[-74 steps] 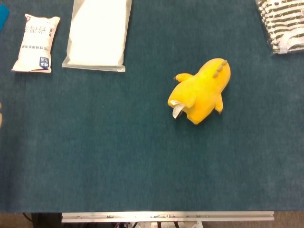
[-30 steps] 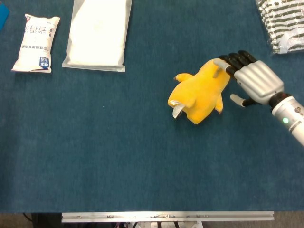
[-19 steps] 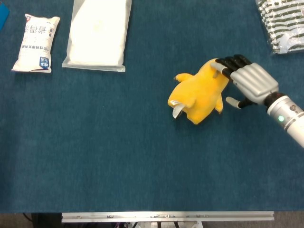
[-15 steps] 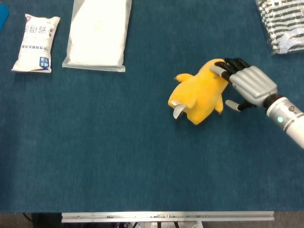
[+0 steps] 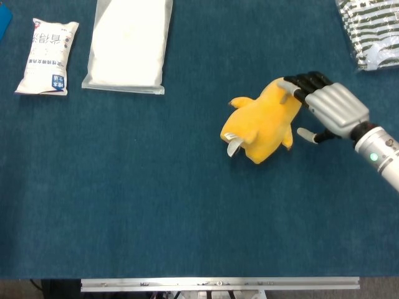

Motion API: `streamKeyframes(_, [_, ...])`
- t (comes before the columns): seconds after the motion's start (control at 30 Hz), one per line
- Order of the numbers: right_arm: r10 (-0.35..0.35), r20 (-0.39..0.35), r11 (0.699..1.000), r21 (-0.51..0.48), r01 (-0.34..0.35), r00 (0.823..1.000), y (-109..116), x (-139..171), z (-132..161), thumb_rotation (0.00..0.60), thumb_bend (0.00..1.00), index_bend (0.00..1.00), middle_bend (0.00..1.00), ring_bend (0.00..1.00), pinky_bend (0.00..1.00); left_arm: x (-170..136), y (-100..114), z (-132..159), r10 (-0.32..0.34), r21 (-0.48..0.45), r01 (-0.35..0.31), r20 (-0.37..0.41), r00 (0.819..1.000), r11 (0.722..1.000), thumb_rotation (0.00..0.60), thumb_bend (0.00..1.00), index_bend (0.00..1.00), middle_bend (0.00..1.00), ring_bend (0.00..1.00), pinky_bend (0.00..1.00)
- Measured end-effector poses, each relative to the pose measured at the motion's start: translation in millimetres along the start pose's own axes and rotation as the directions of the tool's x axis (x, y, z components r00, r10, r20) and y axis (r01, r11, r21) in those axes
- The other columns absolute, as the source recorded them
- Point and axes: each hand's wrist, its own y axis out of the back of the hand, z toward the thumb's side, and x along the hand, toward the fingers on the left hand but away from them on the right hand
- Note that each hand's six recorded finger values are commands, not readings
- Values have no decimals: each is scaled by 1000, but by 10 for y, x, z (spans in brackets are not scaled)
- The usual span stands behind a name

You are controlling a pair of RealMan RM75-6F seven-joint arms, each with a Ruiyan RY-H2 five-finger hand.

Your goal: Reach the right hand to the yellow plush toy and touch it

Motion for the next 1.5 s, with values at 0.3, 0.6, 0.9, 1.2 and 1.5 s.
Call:
streamKeyframes(0.3, [60, 8, 998, -10, -60, 998, -230, -31, -22, 579, 276, 0, 77, 0, 0, 1, -17, 2, -10, 3, 10, -1, 1000, 1000, 600, 384, 487, 476, 359, 416])
streamKeyframes(0.6, [-39, -1, 999, -1, 39, 999, 53, 38, -11, 580, 276, 0, 88, 0, 0, 33, -40, 20, -19, -2, 19, 5, 1000, 1000, 600, 384, 487, 476, 359, 416])
streamKeyframes(0.9, [-178, 69, 982, 68, 174, 982, 266, 410, -216, 580, 276, 0, 117, 0, 0, 80, -90, 38, -29, 1, 29, 16, 999, 1000, 600, 384, 487, 476, 359, 416])
streamKeyframes(1.2, [-362, 290, 929, 188, 318, 886, 343, 1223, -672, 586, 277, 0, 198, 8, 0, 142, -144, 83, -8, 12, 8, 40, 999, 1000, 600, 384, 487, 476, 359, 416])
streamKeyframes(1.5, [-402, 423, 914, 243, 326, 812, 260, 1910, -843, 599, 278, 0, 205, 29, 0, 164, -164, 157, 30, -6, -30, 72, 997, 1000, 600, 384, 485, 476, 360, 415])
